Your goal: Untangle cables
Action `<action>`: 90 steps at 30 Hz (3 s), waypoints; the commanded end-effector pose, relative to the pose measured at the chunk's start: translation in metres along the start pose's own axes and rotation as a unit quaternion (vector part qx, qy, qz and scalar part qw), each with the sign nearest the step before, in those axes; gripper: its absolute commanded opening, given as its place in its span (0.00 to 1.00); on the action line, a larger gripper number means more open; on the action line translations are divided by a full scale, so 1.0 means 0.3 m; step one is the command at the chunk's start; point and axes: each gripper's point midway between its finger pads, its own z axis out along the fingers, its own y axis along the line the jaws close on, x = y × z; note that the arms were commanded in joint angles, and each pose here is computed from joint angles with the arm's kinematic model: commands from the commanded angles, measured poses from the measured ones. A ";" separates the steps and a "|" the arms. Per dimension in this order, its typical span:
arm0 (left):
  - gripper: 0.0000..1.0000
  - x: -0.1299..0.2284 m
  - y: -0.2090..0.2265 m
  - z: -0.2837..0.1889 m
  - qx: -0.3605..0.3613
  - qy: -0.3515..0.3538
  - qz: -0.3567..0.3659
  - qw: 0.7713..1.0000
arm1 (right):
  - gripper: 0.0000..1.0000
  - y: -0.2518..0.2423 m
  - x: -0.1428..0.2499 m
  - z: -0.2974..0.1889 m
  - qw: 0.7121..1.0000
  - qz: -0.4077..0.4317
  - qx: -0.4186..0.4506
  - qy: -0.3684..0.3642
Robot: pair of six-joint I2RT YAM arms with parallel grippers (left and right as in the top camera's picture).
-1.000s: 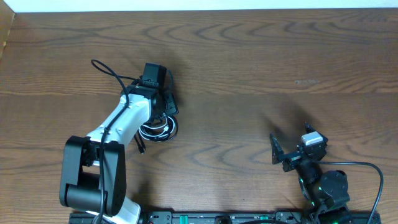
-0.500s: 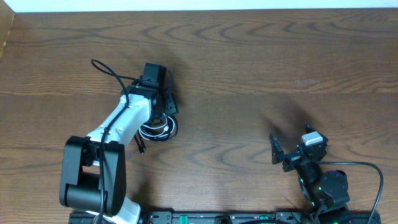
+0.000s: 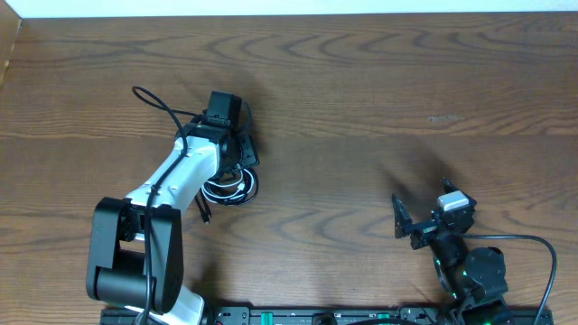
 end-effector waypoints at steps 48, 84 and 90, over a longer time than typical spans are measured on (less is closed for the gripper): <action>0.70 -0.058 0.024 0.016 -0.020 -0.041 -0.006 0.999 | 0.99 0.001 0.005 0.000 1.000 -0.008 0.000 0.002; 0.53 0.100 0.064 0.102 -0.054 0.033 -0.059 0.996 | 0.99 0.001 0.005 0.000 1.000 -0.008 0.000 0.002; 0.08 0.078 -0.011 0.105 0.006 0.030 -0.007 0.999 | 0.99 0.001 0.005 0.000 1.000 -0.008 0.000 0.002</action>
